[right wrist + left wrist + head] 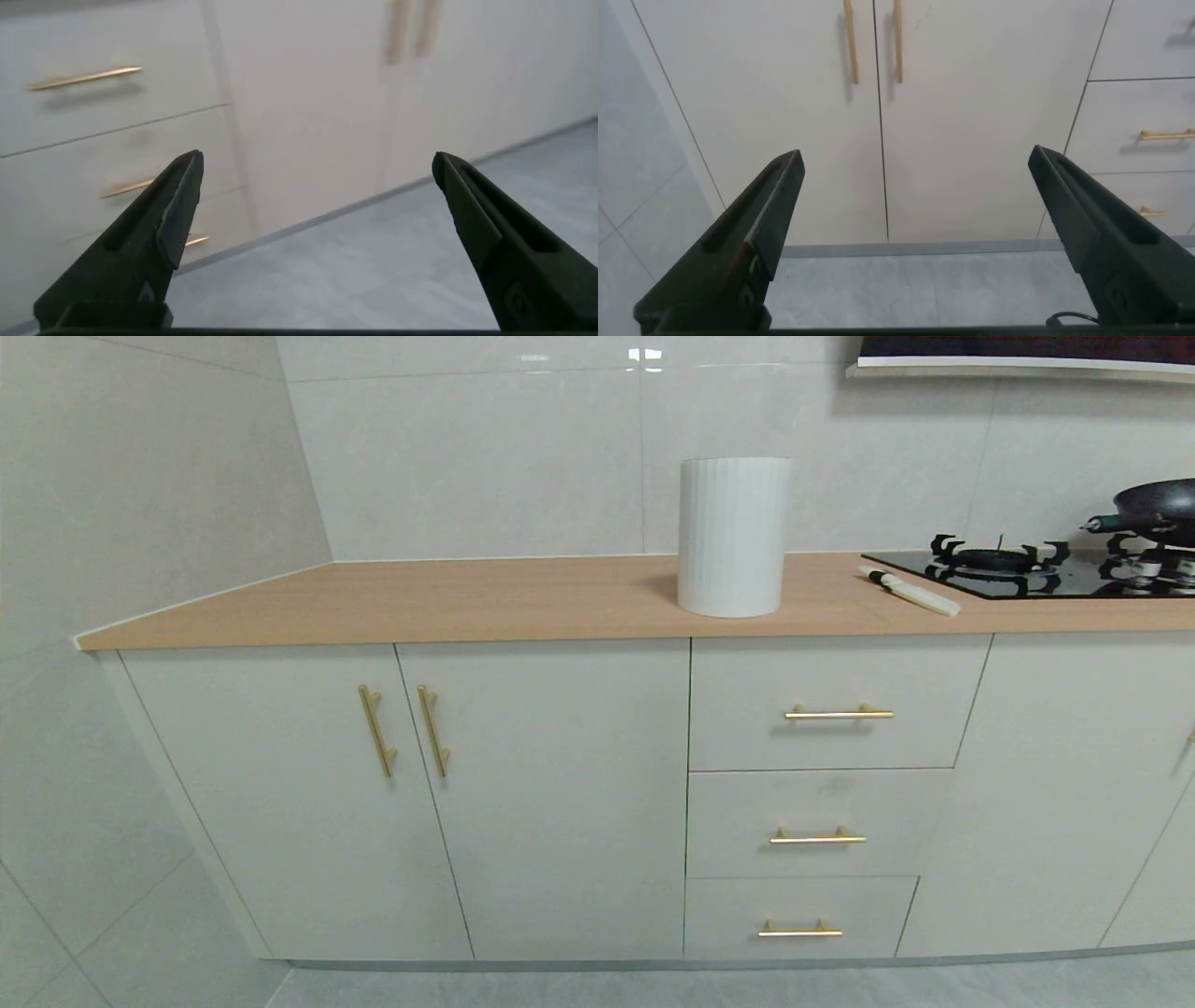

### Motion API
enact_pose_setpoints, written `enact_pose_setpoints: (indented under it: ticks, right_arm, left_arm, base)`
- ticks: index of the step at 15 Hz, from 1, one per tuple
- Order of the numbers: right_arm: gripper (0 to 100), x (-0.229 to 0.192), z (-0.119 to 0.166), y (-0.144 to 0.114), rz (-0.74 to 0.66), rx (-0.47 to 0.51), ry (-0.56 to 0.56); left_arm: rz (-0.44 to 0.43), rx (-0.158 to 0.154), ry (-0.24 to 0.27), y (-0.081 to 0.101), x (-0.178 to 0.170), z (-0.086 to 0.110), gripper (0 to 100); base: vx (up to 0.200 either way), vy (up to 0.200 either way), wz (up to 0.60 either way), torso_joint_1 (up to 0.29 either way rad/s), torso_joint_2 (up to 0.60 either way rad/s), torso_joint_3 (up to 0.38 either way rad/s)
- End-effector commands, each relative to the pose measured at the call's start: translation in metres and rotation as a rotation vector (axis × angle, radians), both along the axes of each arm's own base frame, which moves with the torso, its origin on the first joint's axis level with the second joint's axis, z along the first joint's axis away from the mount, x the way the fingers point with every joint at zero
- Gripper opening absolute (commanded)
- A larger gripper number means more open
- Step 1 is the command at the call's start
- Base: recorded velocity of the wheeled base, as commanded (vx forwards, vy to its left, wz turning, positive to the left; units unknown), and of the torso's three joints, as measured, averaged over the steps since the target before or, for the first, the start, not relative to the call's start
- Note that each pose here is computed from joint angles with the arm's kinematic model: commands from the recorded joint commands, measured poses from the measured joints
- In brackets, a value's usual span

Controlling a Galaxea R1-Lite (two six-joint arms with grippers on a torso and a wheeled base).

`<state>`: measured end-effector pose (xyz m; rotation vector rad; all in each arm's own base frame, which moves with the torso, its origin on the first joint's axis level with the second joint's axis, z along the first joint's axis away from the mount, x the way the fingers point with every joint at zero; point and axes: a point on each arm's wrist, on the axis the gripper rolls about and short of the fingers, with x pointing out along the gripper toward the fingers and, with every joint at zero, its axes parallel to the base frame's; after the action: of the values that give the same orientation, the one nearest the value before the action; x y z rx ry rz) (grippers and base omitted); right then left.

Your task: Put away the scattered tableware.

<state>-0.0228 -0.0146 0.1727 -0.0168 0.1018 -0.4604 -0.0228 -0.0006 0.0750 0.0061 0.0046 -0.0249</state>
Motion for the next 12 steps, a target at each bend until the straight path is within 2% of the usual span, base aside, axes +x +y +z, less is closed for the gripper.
enact_pose_setpoints:
  ticks: [1,4,6,7,8,9,10,12]
  right_arm:
    - [100,-0.039,-0.024,0.001,-0.093,-0.024,-0.124]
    - [100,-0.034,-0.044,0.003,-0.102,-0.018,-0.138]
    - [100,-0.021,-0.057,0.005,0.023,-0.008,-0.167]
    - [100,-0.009,-0.066,0.008,0.172,-0.016,-0.254]
    - [100,-0.004,-0.075,0.010,0.257,-0.025,-0.277]
    - [100,-0.003,-0.076,0.010,0.261,-0.025,-0.275]
    - [100,-0.001,-0.085,0.012,0.326,-0.017,-0.217]
    - [100,0.000,-0.092,0.012,0.337,-0.005,-0.146]
  left_arm:
    - [0.000,0.000,0.000,0.000,0.000,0.000,100]
    - [0.000,0.000,0.000,0.000,0.000,0.000,100]
    - [-0.001,0.000,0.000,0.000,0.000,0.000,100]
    - [0.000,0.000,0.000,0.000,0.000,0.000,100]
    - [0.000,0.000,0.000,0.000,0.000,0.000,100]
    - [-0.001,0.000,0.000,0.000,0.000,0.000,100]
    - [0.000,0.000,0.000,0.000,0.000,0.000,100]
    - [0.000,0.000,0.000,0.000,0.000,0.000,100]
  base:
    - [0.000,0.000,0.00,0.000,0.00,0.000]
    - [0.000,0.000,0.00,0.000,0.00,0.000]
    - [0.000,0.000,0.00,0.000,0.00,0.000]
    - [0.000,0.000,0.00,0.000,0.00,0.000]
    - [0.000,0.000,0.00,0.000,0.00,0.000]
    - [0.000,0.000,0.00,0.000,0.00,0.000]
    - [0.000,0.000,0.00,0.000,0.00,0.000]
    - [0.000,0.000,0.00,0.000,0.00,0.000]
